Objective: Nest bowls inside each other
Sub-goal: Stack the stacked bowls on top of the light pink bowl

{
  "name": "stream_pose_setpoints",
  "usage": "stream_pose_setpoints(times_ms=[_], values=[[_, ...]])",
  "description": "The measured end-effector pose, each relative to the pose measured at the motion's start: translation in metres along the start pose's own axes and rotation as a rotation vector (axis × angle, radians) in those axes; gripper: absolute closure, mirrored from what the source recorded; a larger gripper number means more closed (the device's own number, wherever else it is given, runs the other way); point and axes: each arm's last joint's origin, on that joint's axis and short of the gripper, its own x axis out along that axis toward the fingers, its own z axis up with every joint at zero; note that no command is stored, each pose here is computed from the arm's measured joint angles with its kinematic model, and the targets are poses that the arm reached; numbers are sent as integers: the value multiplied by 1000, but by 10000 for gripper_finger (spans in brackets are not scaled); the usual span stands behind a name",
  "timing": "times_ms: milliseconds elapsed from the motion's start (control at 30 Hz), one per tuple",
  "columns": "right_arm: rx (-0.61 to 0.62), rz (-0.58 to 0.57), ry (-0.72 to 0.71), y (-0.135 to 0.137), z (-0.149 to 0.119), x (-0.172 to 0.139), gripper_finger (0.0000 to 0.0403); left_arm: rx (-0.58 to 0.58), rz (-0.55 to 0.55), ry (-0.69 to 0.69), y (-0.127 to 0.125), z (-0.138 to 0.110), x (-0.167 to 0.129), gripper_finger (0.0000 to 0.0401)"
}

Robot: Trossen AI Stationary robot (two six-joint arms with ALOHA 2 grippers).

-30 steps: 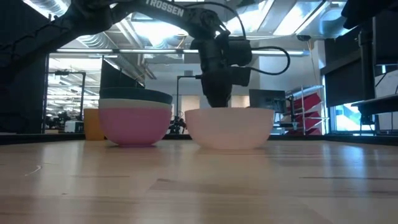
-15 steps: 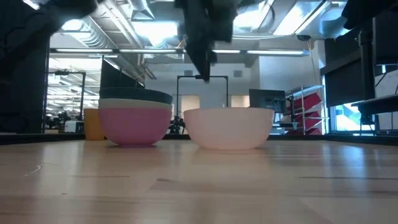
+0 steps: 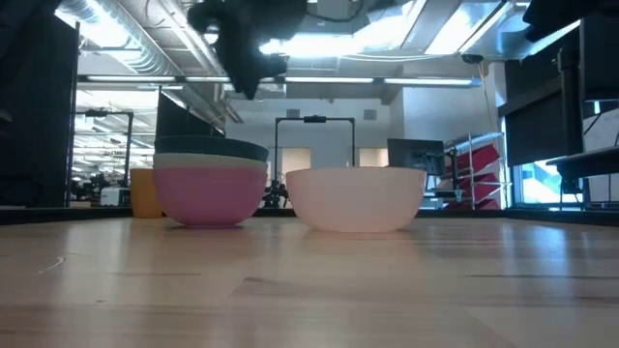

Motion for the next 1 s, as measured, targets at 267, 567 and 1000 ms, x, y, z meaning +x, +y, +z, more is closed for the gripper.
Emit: stream_pose_setpoints(times_ms=[267, 567, 1000], values=[[-32, 8, -12, 1, 1, 0, 262, 149, 69, -33, 14, -4, 25, 284], [-26, 21, -6, 3, 1, 0, 262, 177, 99, -46, 18, -2, 40, 284], [-24, 28, -1, 3, 1, 0, 262, 183, 52, -8, 16, -8, 62, 284]])
